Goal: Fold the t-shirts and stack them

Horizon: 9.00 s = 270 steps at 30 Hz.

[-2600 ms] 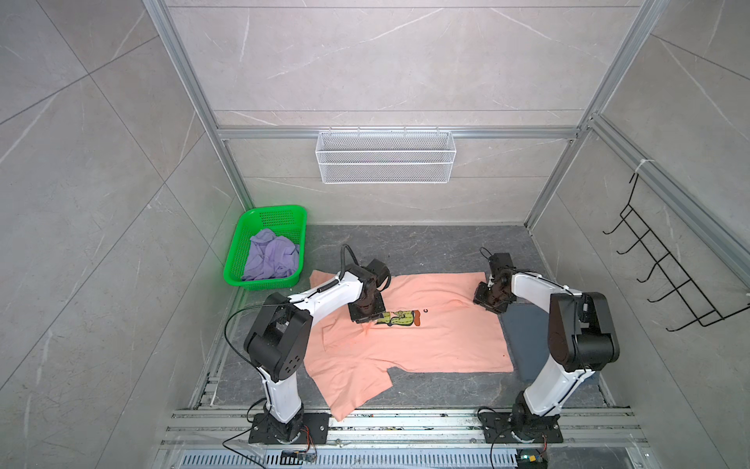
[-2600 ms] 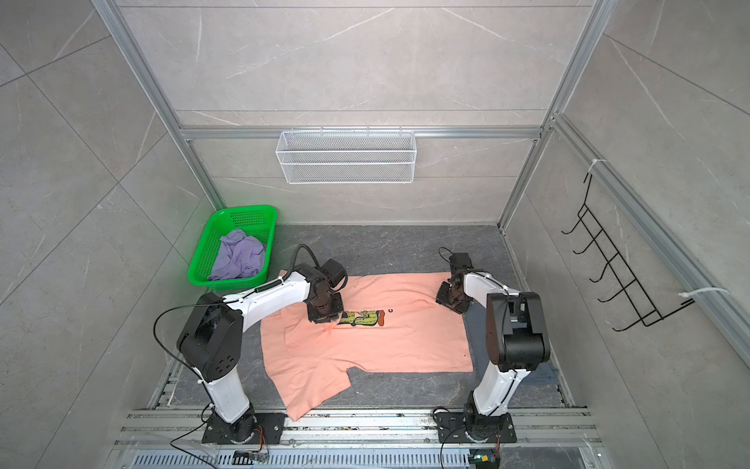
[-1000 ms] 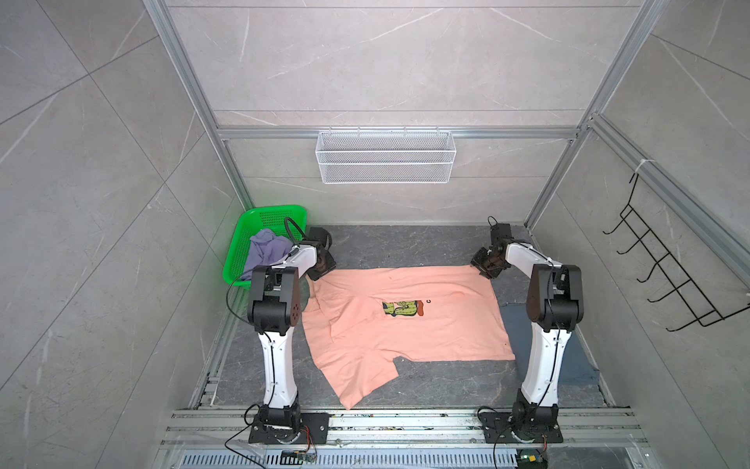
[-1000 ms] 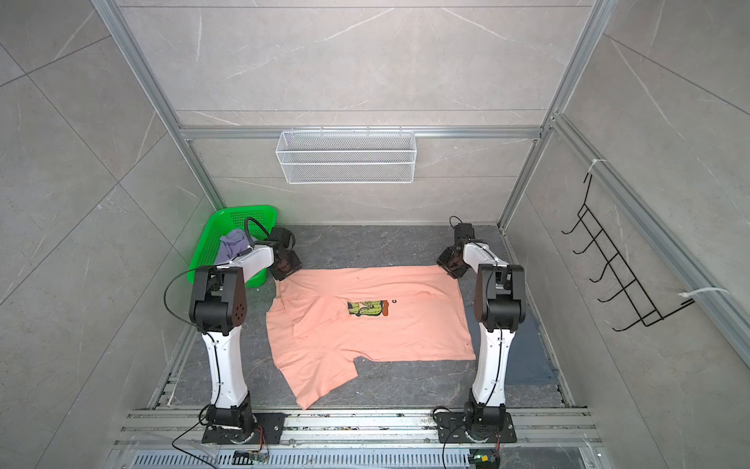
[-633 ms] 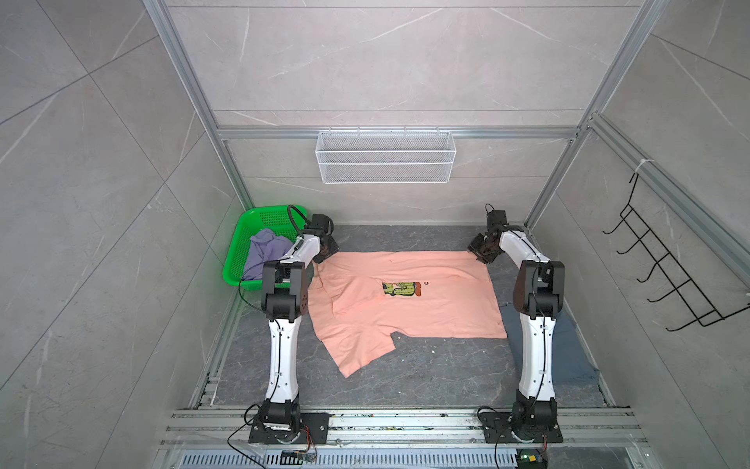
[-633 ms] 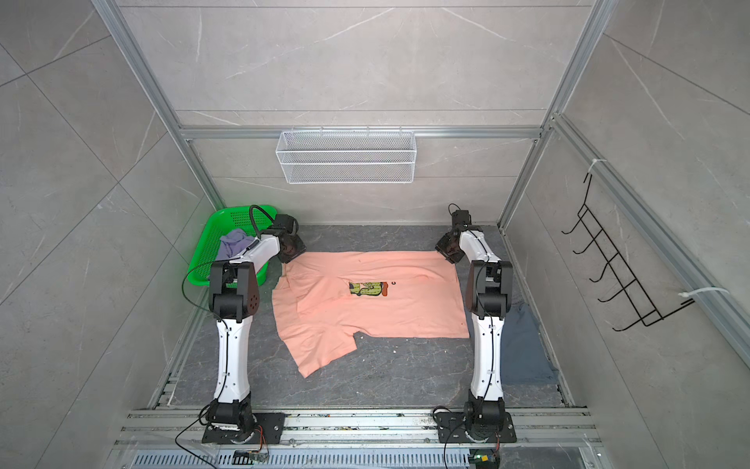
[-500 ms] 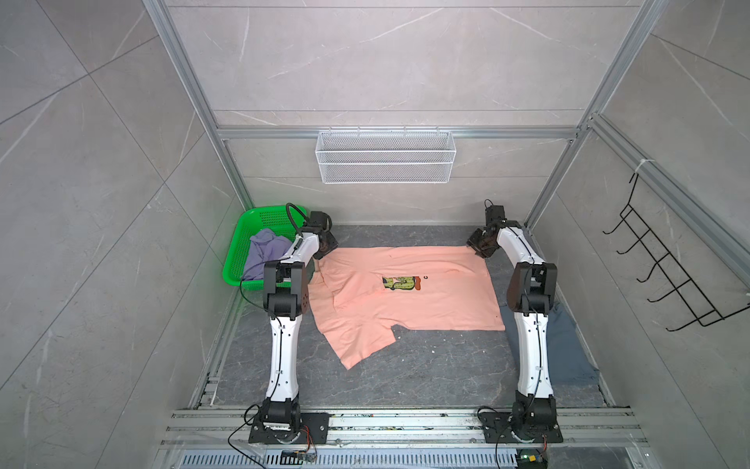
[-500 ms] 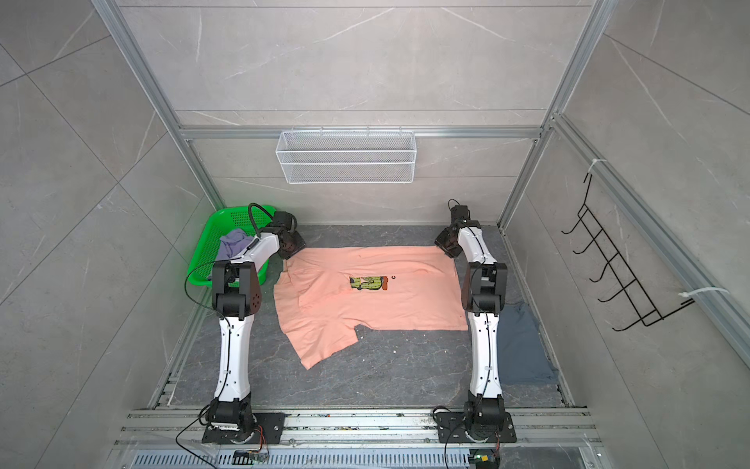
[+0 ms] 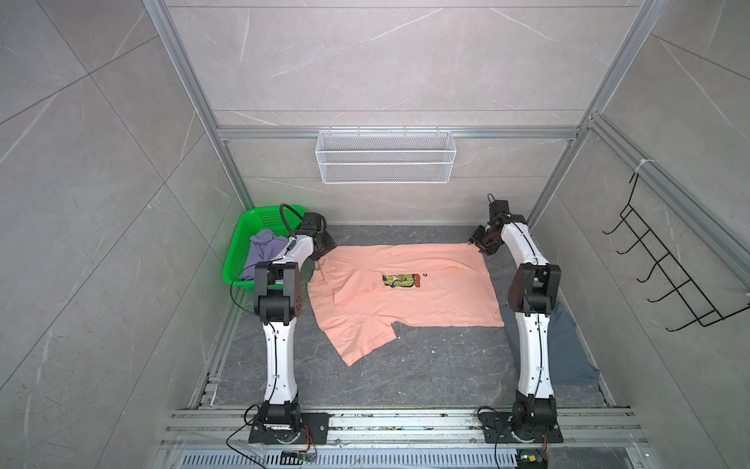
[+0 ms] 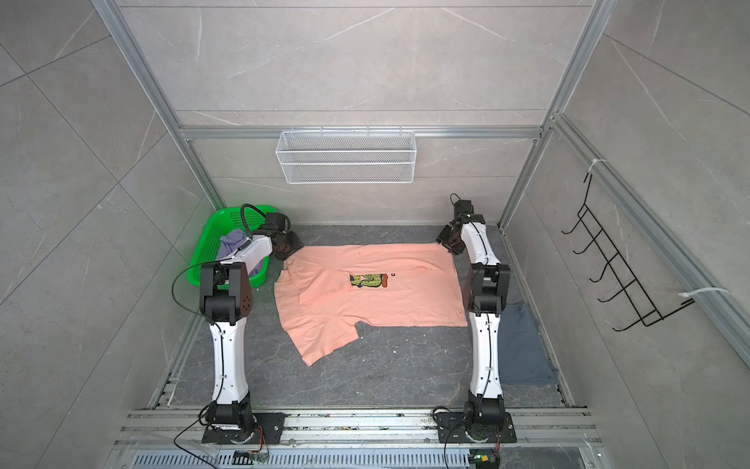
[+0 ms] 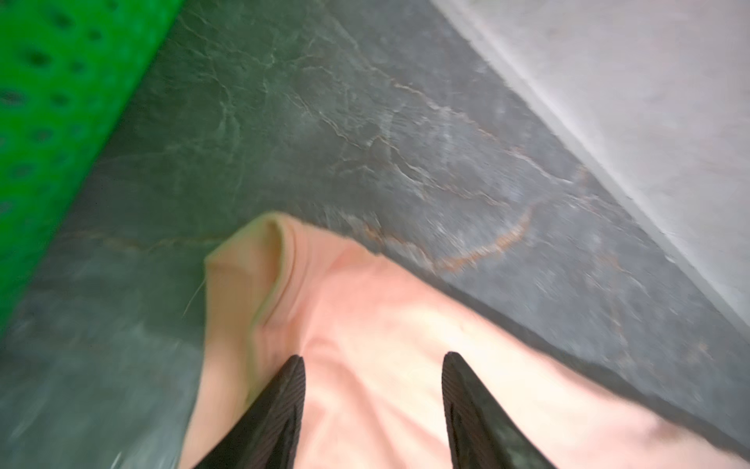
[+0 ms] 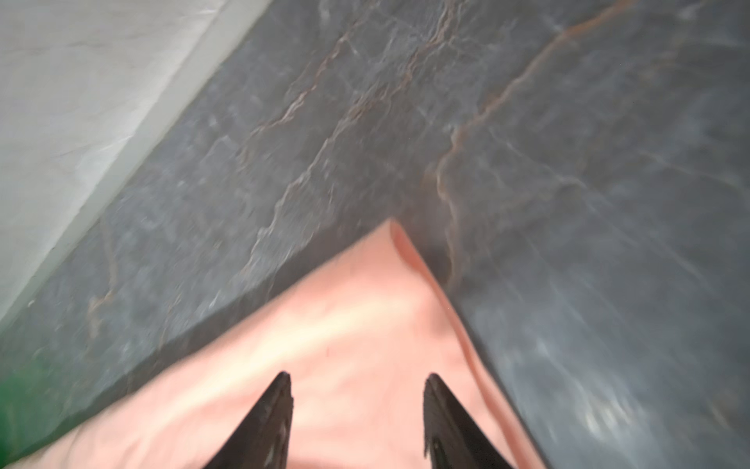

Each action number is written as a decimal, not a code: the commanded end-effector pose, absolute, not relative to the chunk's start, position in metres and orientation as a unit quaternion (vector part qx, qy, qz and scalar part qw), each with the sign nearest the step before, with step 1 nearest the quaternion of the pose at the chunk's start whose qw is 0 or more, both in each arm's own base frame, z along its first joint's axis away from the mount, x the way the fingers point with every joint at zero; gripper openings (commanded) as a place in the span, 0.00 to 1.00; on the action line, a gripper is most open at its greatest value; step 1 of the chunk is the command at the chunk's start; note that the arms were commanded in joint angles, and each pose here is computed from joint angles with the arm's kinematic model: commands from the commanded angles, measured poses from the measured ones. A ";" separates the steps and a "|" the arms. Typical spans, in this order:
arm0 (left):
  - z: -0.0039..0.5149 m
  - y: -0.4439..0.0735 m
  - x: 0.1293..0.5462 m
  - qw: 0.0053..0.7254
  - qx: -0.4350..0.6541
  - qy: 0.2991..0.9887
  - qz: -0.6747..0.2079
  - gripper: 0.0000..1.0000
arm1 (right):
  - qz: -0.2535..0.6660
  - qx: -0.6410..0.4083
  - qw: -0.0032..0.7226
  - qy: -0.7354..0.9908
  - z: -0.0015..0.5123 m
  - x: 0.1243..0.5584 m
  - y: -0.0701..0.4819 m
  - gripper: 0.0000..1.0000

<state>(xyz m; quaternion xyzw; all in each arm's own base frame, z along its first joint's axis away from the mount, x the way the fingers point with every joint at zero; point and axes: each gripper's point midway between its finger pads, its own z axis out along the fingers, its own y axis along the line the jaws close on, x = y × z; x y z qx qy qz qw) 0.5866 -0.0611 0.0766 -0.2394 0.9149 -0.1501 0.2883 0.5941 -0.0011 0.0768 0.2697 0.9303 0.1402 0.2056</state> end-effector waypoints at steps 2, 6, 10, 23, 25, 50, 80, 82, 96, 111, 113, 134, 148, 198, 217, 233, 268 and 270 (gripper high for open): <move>0.173 -0.077 0.570 0.370 -0.195 0.887 -0.196 0.65 | 0.169 0.237 0.307 0.906 0.166 0.583 0.004 0.66; 0.171 -0.088 0.522 0.347 -0.194 0.895 -0.202 0.72 | 0.170 0.241 0.316 0.902 0.174 0.538 0.005 0.83; 0.166 -0.103 0.466 0.318 -0.192 0.904 -0.213 0.89 | 0.160 0.248 0.300 0.907 0.166 0.487 0.005 0.88; 0.106 -0.140 0.267 0.175 -0.270 0.927 -0.194 1.00 | 0.165 0.272 0.183 0.930 0.095 0.335 0.022 0.91; 0.090 -0.140 0.238 0.152 -0.295 0.925 -0.182 0.99 | 0.170 0.274 0.172 0.931 0.088 0.325 0.025 0.90; 0.028 -0.146 0.168 0.113 -0.331 0.929 -0.121 0.68 | 0.166 0.316 0.160 0.920 0.068 0.296 0.013 0.86; 0.029 -0.134 0.170 0.102 -0.330 0.938 -0.030 0.00 | 0.223 0.351 0.148 0.897 0.066 0.290 -0.016 0.82; 0.038 -0.126 0.173 0.125 -0.337 0.933 -0.029 0.00 | 0.230 0.356 0.145 0.894 0.061 0.292 -0.015 0.80; 0.067 -0.107 0.191 0.180 -0.366 0.911 -0.068 0.00 | 0.196 0.388 0.093 0.896 0.019 0.295 -0.011 0.67; 0.097 -0.090 0.199 0.211 -0.354 0.910 -0.052 0.00 | 0.046 0.420 0.022 0.906 -0.024 0.273 -0.030 0.18; 0.103 -0.087 0.200 0.217 -0.358 0.906 -0.055 0.00 | 0.042 0.410 0.023 0.911 -0.018 0.272 -0.029 0.11; 0.196 -0.104 0.359 0.311 -0.262 0.904 -0.134 0.00 | 0.126 0.395 0.125 0.901 0.070 0.385 -0.024 0.00; 0.179 -0.114 0.488 0.300 -0.197 0.922 -0.145 0.00 | 0.129 0.392 0.099 0.905 0.046 0.442 -0.028 0.00; 0.137 -0.074 0.492 0.247 -0.242 0.929 -0.132 0.52 | 0.187 0.338 0.176 0.905 0.104 0.477 0.002 0.66; 0.118 -0.082 0.449 0.210 -0.257 0.931 -0.154 0.52 | 0.223 0.363 0.120 0.897 0.038 0.476 0.046 0.57; 0.113 -0.080 0.444 0.207 -0.261 0.931 -0.151 0.52 | 0.247 0.377 0.137 0.882 0.033 0.511 0.055 0.55; 0.109 -0.147 0.451 0.172 -0.219 0.935 -0.217 0.54 | 0.251 0.338 0.181 0.889 0.064 0.534 0.060 0.56; 0.105 -0.166 0.447 0.156 -0.215 0.936 -0.229 0.54 | 0.248 0.344 0.177 0.888 0.058 0.525 0.059 0.56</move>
